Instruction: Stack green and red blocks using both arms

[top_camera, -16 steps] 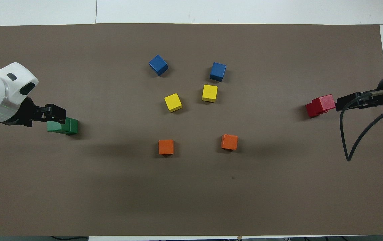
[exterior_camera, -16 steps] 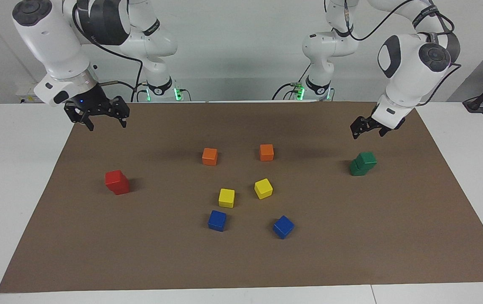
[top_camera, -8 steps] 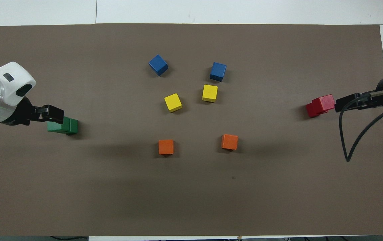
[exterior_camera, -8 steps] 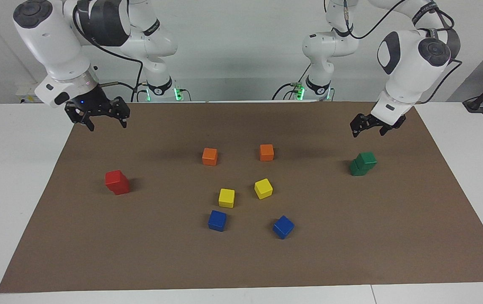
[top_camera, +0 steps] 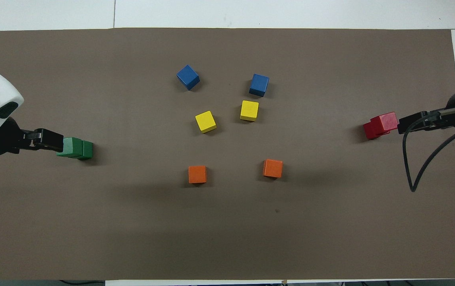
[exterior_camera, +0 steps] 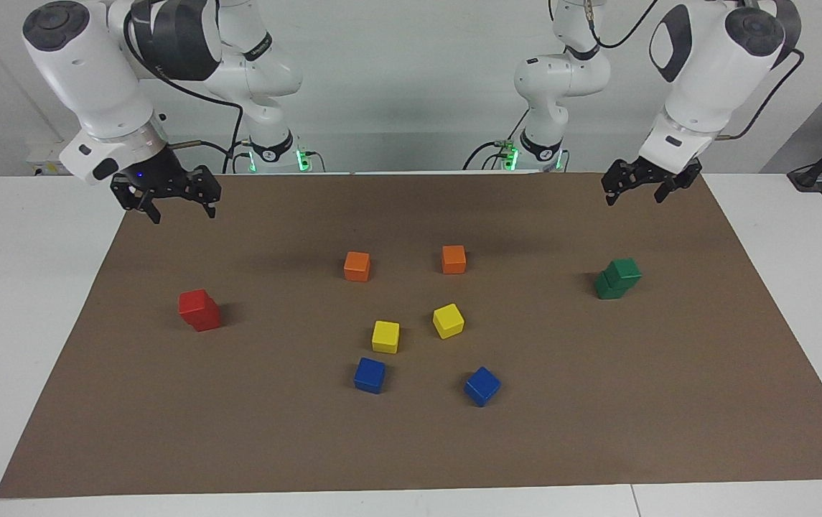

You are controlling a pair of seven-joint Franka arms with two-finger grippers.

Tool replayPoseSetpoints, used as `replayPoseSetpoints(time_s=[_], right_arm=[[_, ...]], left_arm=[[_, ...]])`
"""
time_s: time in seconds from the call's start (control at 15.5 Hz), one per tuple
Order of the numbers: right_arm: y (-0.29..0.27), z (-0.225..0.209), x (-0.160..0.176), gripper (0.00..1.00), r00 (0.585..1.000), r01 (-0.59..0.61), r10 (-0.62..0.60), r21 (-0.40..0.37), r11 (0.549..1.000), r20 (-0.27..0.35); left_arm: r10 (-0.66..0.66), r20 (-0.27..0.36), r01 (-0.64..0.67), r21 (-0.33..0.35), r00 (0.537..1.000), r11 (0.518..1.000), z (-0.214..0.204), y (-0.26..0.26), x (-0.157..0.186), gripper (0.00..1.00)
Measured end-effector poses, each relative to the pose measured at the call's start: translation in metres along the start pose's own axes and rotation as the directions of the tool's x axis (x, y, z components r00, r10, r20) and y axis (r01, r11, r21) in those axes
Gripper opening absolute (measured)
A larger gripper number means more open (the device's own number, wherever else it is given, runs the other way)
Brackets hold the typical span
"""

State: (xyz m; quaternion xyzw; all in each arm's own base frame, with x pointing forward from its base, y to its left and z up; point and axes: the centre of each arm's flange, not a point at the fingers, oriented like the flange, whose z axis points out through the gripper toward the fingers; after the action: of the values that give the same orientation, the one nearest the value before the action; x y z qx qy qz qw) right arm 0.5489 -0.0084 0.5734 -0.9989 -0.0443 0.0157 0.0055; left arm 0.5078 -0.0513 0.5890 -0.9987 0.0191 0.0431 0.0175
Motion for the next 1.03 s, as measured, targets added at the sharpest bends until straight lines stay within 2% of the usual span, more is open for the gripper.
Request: replayPoseSetpoints(time_s=[0.26,0.58,0.71,1.03], right_arm=[[0.000,-0.001,0.000,1.00,1.000,0.000,0.000,0.000,1.000,-0.001],[0.000,-0.001,0.000,1.00,1.000,0.000,0.000,0.000,1.000,-0.001],[0.000,-0.001,0.000,1.00,1.000,0.000,0.000,0.000,1.000,-0.001],[0.000,-0.001,-0.001,1.00,1.000,0.000,0.000,0.000,1.000,-0.002]], left_arm=[[-0.006,-0.020,0.006,0.003,1.000,1.000,-0.029,-0.002,-0.019,1.00],[0.005,-0.086,-0.005,0.002,0.996,1.000,-0.035,0.004,-0.011,1.00],[0.009,-0.132,-0.009,-0.002,0.991,1.000,-0.035,0.006,-0.002,1.00],[0.017,-0.119,-0.018,-0.002,0.993,1.000,-0.027,0.010,0.004,1.00]])
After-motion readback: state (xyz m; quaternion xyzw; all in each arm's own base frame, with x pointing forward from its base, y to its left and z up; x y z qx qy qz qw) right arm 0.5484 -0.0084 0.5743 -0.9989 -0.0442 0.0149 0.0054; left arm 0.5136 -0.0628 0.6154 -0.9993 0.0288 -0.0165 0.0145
